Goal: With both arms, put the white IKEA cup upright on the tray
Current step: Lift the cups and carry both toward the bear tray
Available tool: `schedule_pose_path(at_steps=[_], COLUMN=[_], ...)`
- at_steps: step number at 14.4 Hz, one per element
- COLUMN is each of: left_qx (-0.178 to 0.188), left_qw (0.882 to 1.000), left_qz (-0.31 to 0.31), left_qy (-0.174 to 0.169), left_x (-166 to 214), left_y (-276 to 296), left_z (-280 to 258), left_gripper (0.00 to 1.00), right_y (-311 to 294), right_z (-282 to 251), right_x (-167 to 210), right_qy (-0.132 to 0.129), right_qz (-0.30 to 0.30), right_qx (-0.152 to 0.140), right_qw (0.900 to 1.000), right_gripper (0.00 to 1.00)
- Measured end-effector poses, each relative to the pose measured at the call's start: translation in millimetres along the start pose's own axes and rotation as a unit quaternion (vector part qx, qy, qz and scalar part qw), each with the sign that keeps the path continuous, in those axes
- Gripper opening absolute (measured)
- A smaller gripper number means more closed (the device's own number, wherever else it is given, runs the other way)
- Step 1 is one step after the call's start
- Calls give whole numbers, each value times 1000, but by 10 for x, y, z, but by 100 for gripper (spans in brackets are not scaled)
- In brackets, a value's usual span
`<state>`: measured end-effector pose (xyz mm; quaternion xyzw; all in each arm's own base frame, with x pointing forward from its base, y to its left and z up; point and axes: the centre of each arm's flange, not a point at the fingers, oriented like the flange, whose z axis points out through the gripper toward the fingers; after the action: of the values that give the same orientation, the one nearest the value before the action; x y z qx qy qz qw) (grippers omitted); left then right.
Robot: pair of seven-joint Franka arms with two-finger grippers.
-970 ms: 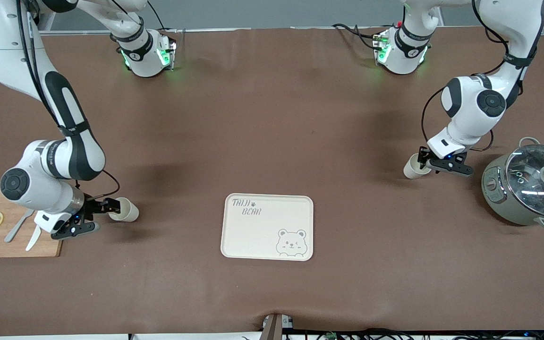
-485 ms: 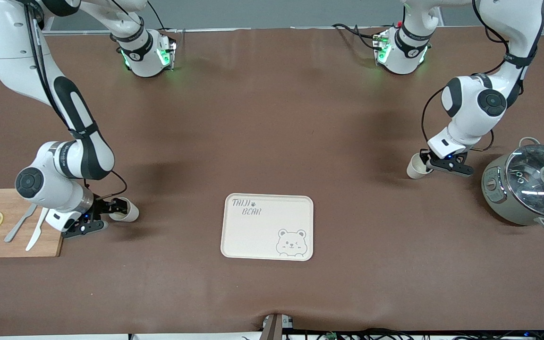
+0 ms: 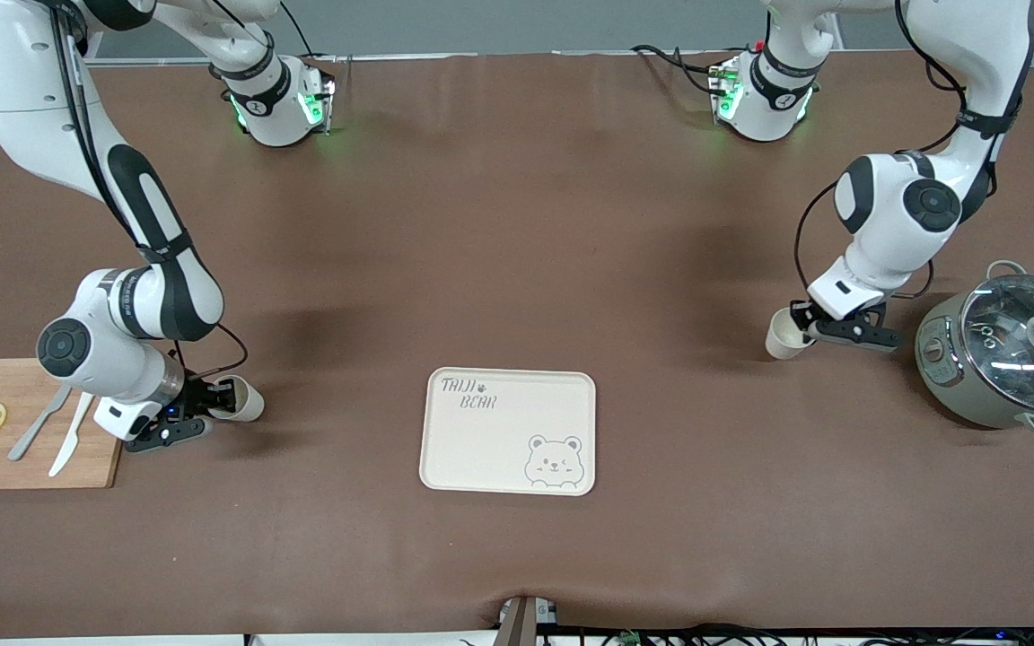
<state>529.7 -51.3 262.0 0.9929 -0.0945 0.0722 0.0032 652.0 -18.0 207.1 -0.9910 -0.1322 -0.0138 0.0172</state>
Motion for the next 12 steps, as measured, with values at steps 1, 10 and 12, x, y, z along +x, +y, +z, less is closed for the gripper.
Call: schedule_pose_path(at_steps=[1, 10, 12], left_qx=[-5, -20, -24], left_qw=[1000, 990, 987], left_qz=[-15, -135, -155], left_qy=[-9, -35, -36], left_x=[160, 1076, 1188], left_y=[170, 1526, 1892], left_z=[-92, -717, -662], left_gripper=[5, 5, 5], right_y=[-13, -1122, -1657], right_z=[0, -508, -756], right_x=[3, 347, 460], right_qy=[0, -38, -42], right_qz=[-1, 58, 92], right_qx=[0, 36, 36], right_qw=[1000, 997, 994], right_gripper=[12, 4, 4])
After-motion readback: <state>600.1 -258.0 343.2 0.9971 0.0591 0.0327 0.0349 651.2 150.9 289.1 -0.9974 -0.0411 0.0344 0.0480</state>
